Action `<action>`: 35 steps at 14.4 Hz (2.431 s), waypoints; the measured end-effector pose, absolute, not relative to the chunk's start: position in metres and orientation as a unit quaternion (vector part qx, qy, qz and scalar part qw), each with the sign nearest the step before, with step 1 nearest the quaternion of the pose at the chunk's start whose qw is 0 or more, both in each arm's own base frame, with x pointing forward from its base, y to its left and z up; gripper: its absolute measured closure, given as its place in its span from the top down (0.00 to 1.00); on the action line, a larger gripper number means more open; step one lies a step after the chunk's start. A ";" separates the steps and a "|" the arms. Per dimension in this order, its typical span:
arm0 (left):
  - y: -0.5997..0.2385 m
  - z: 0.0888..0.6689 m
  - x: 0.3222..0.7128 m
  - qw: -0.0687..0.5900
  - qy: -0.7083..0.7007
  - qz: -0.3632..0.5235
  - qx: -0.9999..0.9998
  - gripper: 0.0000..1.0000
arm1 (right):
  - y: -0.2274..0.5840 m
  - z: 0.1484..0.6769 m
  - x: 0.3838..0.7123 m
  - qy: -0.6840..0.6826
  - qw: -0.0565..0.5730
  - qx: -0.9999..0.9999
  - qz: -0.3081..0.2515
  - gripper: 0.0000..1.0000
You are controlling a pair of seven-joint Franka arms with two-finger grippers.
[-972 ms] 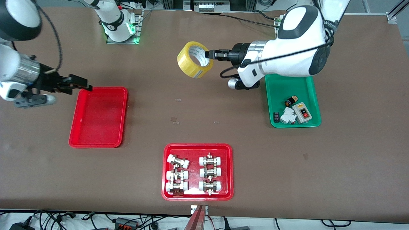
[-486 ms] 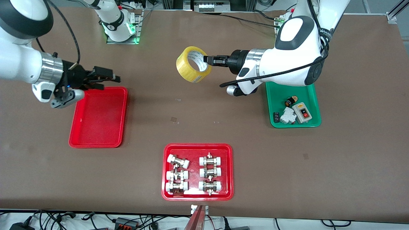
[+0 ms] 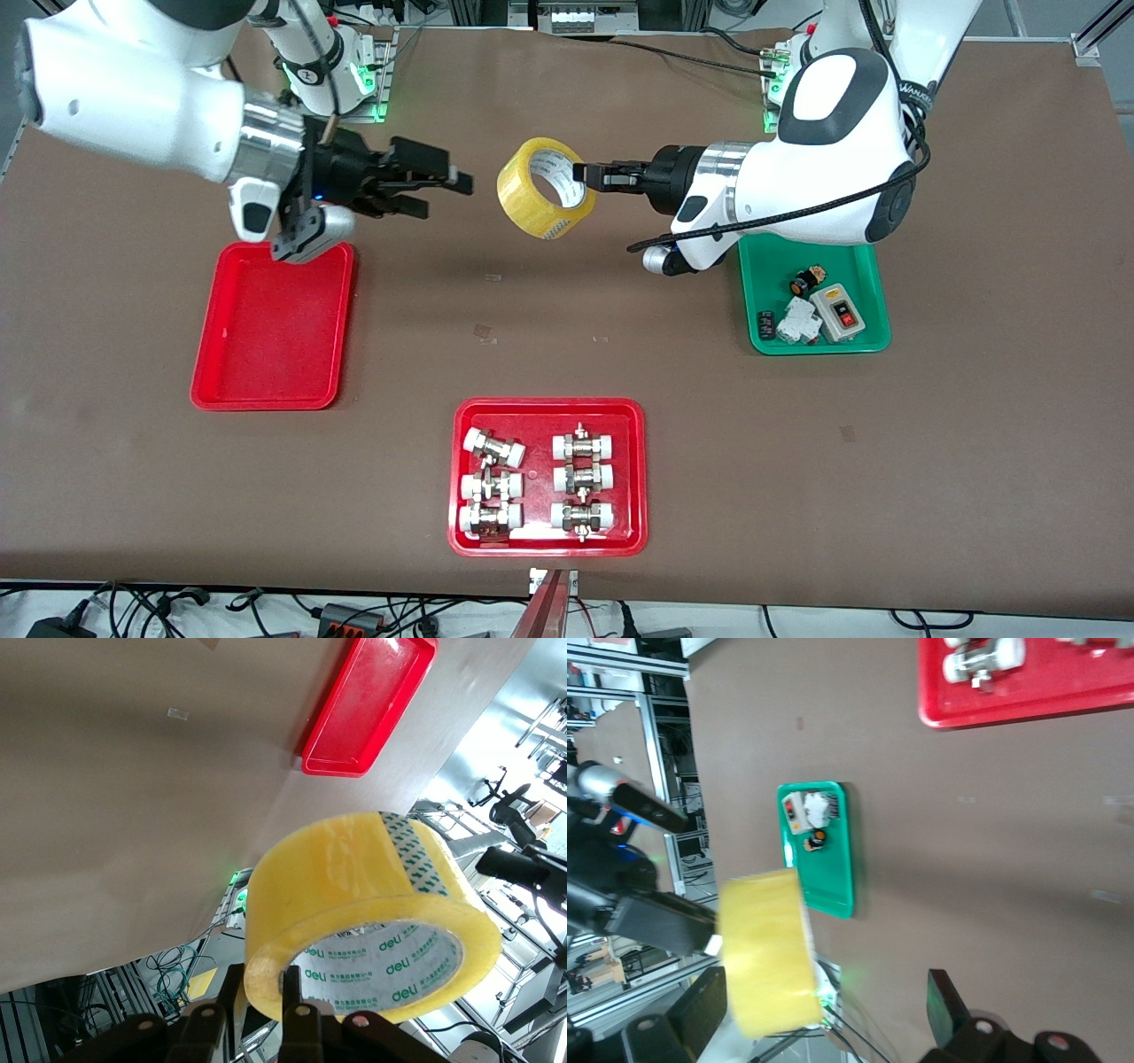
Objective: Left arm passes tape to right arm into tray
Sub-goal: 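Grasp the tape roll rim with the right gripper beside the left gripper, then open the left gripper and withdraw it while the right gripper carries tape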
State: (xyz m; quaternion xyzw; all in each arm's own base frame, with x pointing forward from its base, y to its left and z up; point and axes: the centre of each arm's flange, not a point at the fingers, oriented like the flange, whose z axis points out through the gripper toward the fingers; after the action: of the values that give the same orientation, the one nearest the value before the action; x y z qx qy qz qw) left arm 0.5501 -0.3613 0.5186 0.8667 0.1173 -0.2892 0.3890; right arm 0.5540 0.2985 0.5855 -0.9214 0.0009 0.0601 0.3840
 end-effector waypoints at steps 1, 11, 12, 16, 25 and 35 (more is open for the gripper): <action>-0.361 0.519 0.550 0.389 0.117 -0.289 0.867 0.21 | 0.311 0.586 0.551 -0.006 0.386 -0.920 0.062 1.00; -0.355 0.519 0.554 0.391 0.122 -0.287 0.866 0.21 | 0.357 0.562 0.547 -0.020 0.384 -0.921 0.065 1.00; -0.355 0.519 0.554 0.391 0.122 -0.287 0.866 0.21 | 0.359 0.562 0.546 -0.021 0.384 -0.921 0.065 1.00; -0.355 0.519 0.554 0.391 0.122 -0.287 0.866 0.21 | 0.362 0.563 0.544 -0.024 0.385 -0.920 0.066 1.00; -0.353 0.519 0.555 0.391 0.123 -0.286 0.866 0.21 | 0.363 0.565 0.543 -0.029 0.387 -0.919 0.065 0.55; -0.301 0.530 0.571 0.380 0.121 -0.310 0.863 0.74 | 0.362 0.560 0.546 -0.029 0.385 -0.920 0.066 0.55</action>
State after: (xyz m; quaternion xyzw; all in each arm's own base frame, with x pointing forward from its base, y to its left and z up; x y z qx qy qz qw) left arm 0.5708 -0.3012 0.5302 0.8633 0.1214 -0.3095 0.3798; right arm 0.5458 0.3617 0.5603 -0.9200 -0.0288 0.0660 0.3852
